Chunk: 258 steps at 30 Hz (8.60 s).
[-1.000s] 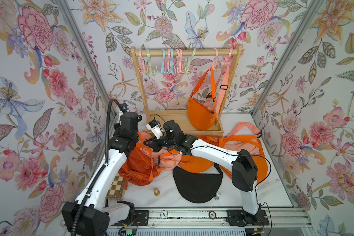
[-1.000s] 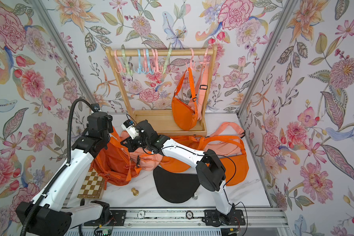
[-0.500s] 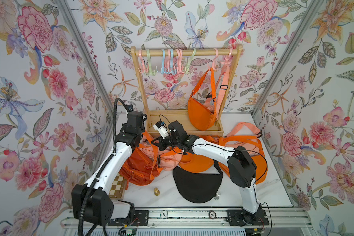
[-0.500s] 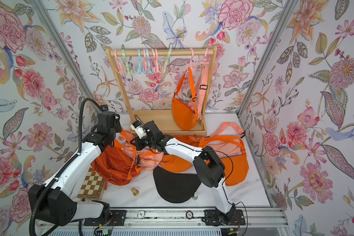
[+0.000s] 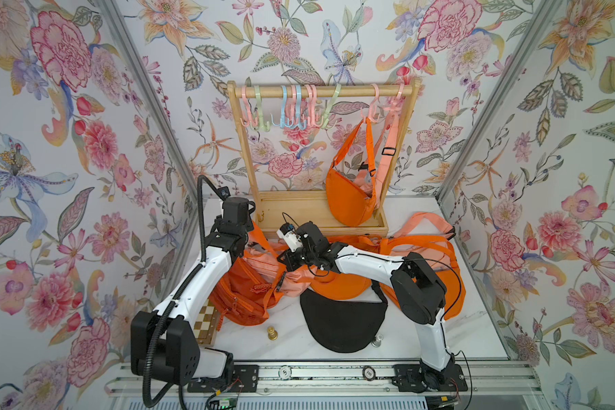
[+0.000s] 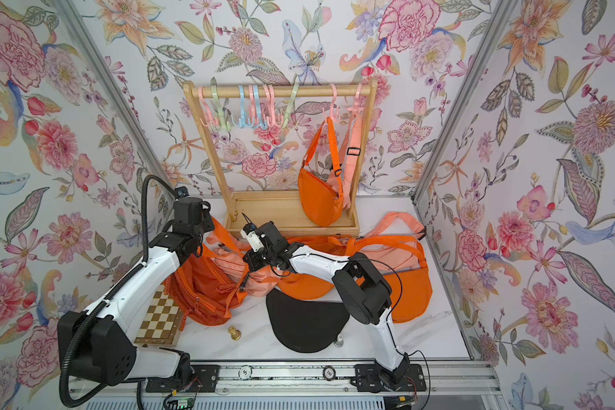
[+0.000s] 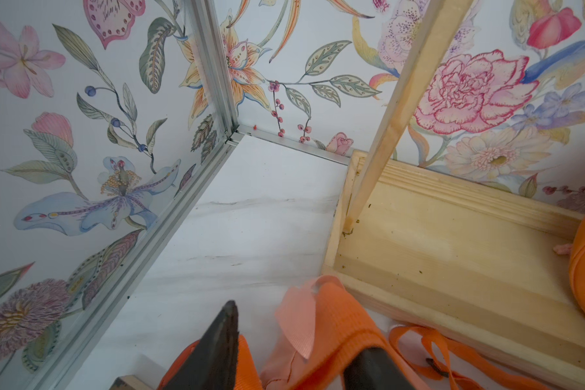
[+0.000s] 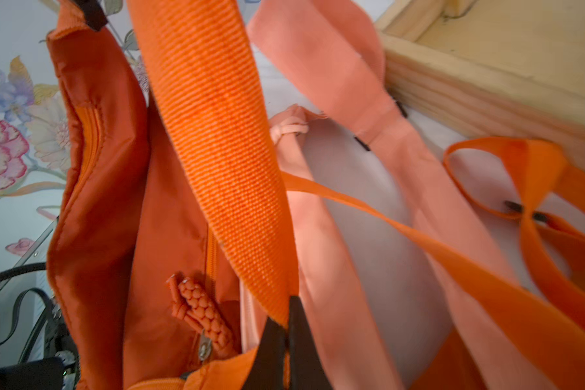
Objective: Take the bag off the hook
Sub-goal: Place the bag inside the bag, then pick up the bag from the hook, then place the bag inside the bag.
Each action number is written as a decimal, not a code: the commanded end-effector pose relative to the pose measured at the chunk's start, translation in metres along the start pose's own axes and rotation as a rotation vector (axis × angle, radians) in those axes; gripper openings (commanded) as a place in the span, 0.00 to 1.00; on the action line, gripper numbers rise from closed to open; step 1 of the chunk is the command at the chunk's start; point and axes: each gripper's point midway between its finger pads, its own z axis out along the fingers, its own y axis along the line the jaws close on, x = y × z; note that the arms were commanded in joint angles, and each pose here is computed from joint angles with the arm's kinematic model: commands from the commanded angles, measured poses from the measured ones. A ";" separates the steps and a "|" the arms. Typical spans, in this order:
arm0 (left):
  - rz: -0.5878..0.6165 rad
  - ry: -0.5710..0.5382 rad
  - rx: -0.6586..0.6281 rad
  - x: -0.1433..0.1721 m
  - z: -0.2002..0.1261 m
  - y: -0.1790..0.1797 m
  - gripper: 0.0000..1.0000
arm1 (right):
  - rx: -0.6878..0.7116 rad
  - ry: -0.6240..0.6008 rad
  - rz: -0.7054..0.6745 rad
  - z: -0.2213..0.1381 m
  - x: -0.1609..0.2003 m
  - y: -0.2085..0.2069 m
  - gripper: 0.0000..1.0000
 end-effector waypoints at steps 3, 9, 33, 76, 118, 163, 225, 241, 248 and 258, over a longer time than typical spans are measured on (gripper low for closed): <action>-0.088 -0.119 0.018 -0.049 -0.011 -0.002 0.85 | 0.039 0.054 0.031 -0.004 0.009 -0.011 0.07; -0.137 -0.195 0.038 -0.078 -0.051 0.011 0.99 | -0.060 0.002 -0.012 -0.020 -0.013 0.024 0.39; -0.147 -0.041 0.029 -0.001 -0.075 0.043 0.99 | -0.141 -0.160 -0.121 -0.078 -0.072 0.091 0.54; 0.247 -0.445 0.770 -0.091 -0.109 -0.378 0.99 | 0.733 -0.494 -0.183 -0.318 -0.261 -0.233 0.64; -0.175 -0.748 0.861 -0.138 -0.045 -0.406 1.00 | 0.291 -0.706 -0.080 -0.437 -0.262 -0.116 0.00; -0.199 -0.720 1.130 -0.091 -0.047 -0.443 0.00 | -0.245 -0.576 0.047 -0.432 -0.240 -0.035 0.00; 0.146 -0.470 1.454 0.004 -0.383 -0.387 0.00 | 0.719 -0.938 0.453 -0.609 -0.057 -0.093 0.00; 0.179 -0.043 1.632 0.150 -0.378 -0.439 0.00 | 1.137 -0.815 0.616 -0.619 0.035 -0.142 0.00; 0.171 0.040 1.628 0.173 -0.371 -0.441 0.00 | 1.183 -0.776 0.643 -0.612 0.058 -0.149 0.00; 0.154 0.023 1.668 0.151 -0.398 -0.426 0.00 | 1.174 -0.891 0.580 -0.640 0.029 -0.105 0.00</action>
